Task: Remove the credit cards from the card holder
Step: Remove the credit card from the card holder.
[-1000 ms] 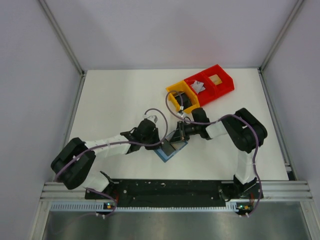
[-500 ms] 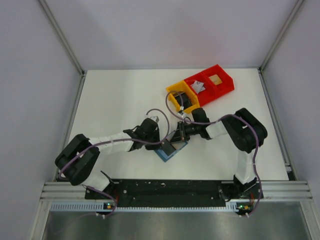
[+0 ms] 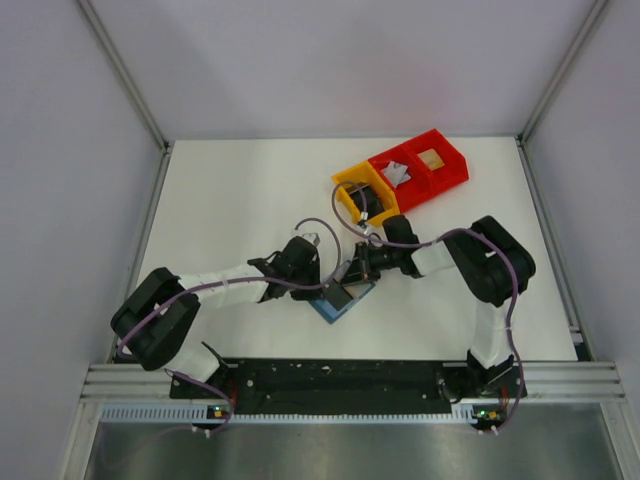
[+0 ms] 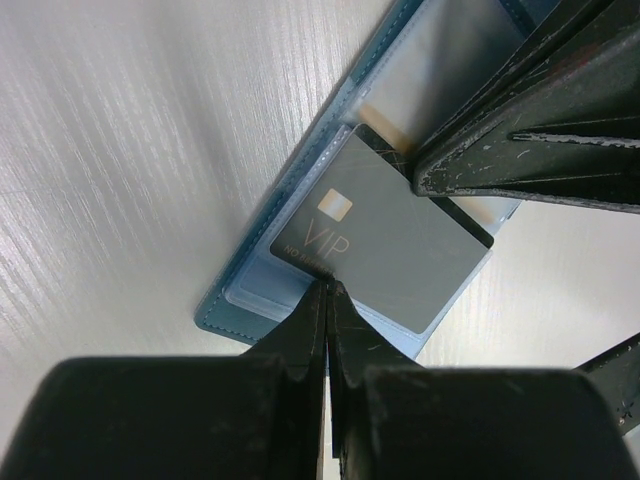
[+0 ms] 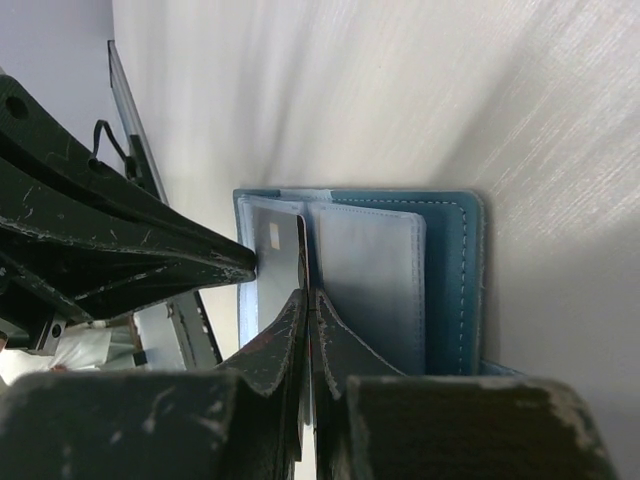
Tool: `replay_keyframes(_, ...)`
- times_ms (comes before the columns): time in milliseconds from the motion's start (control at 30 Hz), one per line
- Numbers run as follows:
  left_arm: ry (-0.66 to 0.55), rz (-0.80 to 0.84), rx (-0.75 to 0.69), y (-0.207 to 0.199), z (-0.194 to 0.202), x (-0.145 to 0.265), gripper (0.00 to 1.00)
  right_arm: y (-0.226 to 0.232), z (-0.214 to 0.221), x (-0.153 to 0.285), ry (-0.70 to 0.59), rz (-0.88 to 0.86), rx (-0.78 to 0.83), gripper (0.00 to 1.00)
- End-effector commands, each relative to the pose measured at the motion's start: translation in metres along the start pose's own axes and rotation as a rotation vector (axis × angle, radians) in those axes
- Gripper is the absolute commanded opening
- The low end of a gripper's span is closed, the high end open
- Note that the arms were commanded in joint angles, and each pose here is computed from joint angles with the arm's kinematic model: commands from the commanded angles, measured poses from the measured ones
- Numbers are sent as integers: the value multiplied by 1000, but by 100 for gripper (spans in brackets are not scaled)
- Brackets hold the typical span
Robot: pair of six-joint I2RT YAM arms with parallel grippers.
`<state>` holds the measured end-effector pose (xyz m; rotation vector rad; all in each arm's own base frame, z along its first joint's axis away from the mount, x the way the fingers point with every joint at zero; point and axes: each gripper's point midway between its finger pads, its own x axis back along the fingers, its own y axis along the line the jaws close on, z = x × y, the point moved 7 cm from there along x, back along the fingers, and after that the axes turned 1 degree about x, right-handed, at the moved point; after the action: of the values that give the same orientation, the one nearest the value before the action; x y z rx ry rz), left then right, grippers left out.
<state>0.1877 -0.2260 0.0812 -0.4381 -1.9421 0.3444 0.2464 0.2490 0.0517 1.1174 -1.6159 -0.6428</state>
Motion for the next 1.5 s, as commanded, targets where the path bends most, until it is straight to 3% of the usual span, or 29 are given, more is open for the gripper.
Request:
replay_keyframes(0, 98, -112, -28, 21, 21, -4, 0, 5, -19, 6, -70, 38, 75, 0)
replay_keyframes(67, 102, -112, -31, 20, 21, -4, 0, 7, -20, 7, -74, 35, 76, 0)
replay_keyframes(133, 101, -111, -31, 20, 21, -4, 0, 9, -20, 6, -63, 19, 77, 12)
replay_keyframes(200, 102, -112, -34, 20, 21, -4, 0, 11, -21, 7, -57, 1, 77, 16)
replay_keyframes(333, 102, -109, -37, 19, 20, -5, 0, 8, -19, 4, -42, -4, 64, 18)
replay_keyframes(600, 109, -108, -38, 19, 21, -6, 0, 5, -17, 0, -25, -32, 51, 0)
replay_keyframes(1067, 138, -111, -44, 21, 25, -9, 0, 3, -33, 13, -70, 7, 69, 0)
replay_keyframes(1267, 83, -62, -35, 13, 19, -1, 0, 4, -30, 13, -52, -15, 65, 0)
replay_keyframes(1333, 69, -53, -35, 10, 15, 2, 0, 5, -27, 11, -38, -24, 62, 12)
replay_keyframes(1467, 74, -55, -39, 8, 13, 0, 0, 6, -24, 5, -19, -28, 60, 19)
